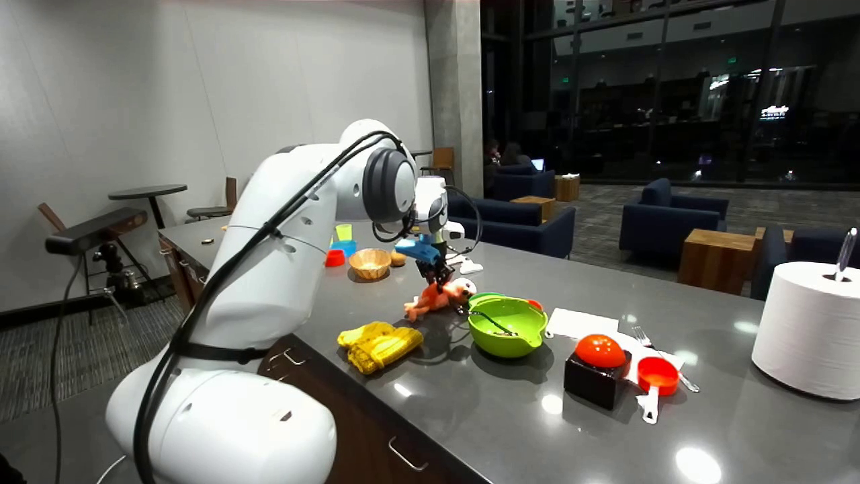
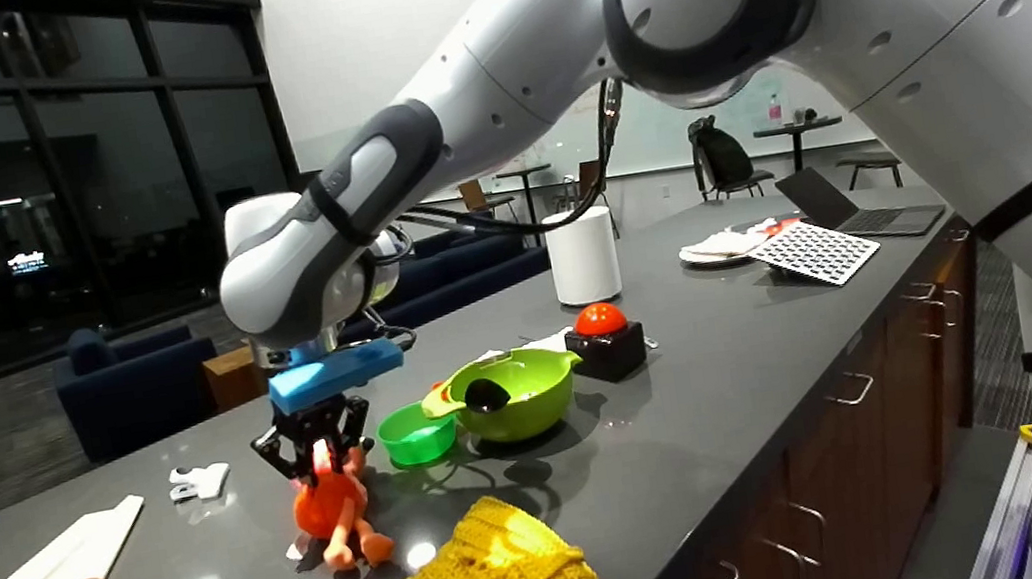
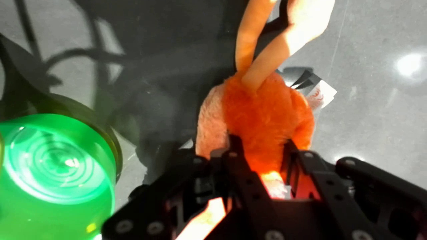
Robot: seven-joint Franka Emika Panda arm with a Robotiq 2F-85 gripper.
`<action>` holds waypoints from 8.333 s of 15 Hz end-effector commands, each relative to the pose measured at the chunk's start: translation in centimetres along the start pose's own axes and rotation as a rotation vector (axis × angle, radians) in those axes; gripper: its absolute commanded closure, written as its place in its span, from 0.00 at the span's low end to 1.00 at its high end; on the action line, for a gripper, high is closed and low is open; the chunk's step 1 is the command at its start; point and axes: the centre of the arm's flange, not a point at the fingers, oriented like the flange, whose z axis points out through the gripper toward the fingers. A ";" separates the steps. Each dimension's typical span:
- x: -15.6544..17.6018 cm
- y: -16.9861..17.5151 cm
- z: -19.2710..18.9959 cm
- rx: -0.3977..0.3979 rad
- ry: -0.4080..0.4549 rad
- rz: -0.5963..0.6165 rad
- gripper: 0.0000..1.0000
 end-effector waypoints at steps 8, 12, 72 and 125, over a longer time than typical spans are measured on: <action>-1.5 0.2 -7.1 -0.063 0.100 -0.016 0.94; -2.3 0.5 -10.6 -0.121 0.146 -0.002 0.94; -27.3 27.5 -2.9 -0.076 0.032 0.838 0.42; 7.9 8.3 0.9 -0.203 -0.190 -0.599 0.00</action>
